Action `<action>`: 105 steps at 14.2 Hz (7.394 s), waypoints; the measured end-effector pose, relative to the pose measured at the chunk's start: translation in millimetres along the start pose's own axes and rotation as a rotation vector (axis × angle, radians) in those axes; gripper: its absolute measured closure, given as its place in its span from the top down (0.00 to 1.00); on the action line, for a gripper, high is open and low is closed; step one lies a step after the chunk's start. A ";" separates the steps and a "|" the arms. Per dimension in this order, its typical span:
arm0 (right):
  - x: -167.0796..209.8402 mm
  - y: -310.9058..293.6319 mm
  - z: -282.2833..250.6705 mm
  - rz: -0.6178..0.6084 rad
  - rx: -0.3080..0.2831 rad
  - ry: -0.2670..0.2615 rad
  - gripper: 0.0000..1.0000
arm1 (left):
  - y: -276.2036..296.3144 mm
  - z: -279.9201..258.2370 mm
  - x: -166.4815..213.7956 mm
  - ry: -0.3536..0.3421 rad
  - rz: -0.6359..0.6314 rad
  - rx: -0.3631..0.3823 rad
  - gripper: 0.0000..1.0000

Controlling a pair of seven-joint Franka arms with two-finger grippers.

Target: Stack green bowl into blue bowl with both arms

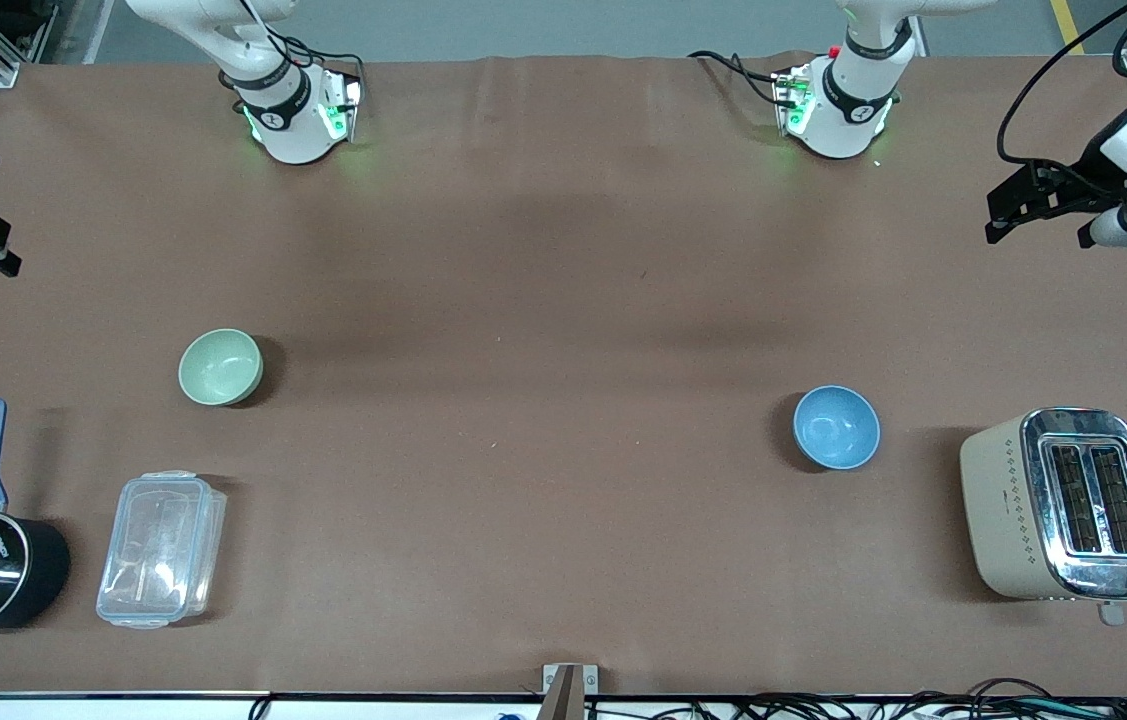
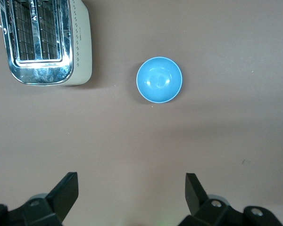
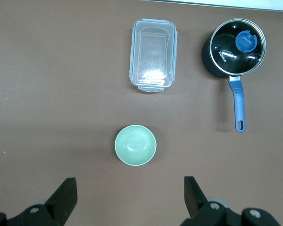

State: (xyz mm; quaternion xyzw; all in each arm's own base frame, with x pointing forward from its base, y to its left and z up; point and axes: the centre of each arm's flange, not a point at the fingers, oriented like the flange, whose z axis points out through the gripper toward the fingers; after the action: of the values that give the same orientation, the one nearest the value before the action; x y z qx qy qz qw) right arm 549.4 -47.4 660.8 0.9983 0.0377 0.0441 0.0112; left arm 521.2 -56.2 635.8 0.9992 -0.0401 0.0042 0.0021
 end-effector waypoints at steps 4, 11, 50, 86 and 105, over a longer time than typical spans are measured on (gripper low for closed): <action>0.0 0.0 0.0 0.000 0.000 0.000 1.00 | -2.2 -4.6 1.9 0.012 -0.003 0.002 1.00; 0.4 0.4 1.4 0.001 0.000 -0.002 1.00 | -8.8 66.9 54.1 -0.076 -0.006 0.013 1.00; -92.2 50.7 448.8 0.045 -0.014 -0.148 0.16 | -3.9 411.6 126.0 -0.157 -0.119 -0.058 0.04; -17.6 -369.5 296.2 0.437 0.156 -0.203 0.05 | 205.1 194.2 147.0 0.102 -0.431 -0.011 1.00; -41.9 -421.1 381.3 0.496 0.149 -0.133 0.05 | 23.6 19.8 94.0 0.027 -0.133 0.072 1.00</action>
State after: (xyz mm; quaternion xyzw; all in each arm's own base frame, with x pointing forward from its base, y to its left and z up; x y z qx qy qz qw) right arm 510.4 361.9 266.6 0.9757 -0.2059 -0.0233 -0.0711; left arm 613.2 -87.3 616.9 0.9989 0.0266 0.0188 -0.0332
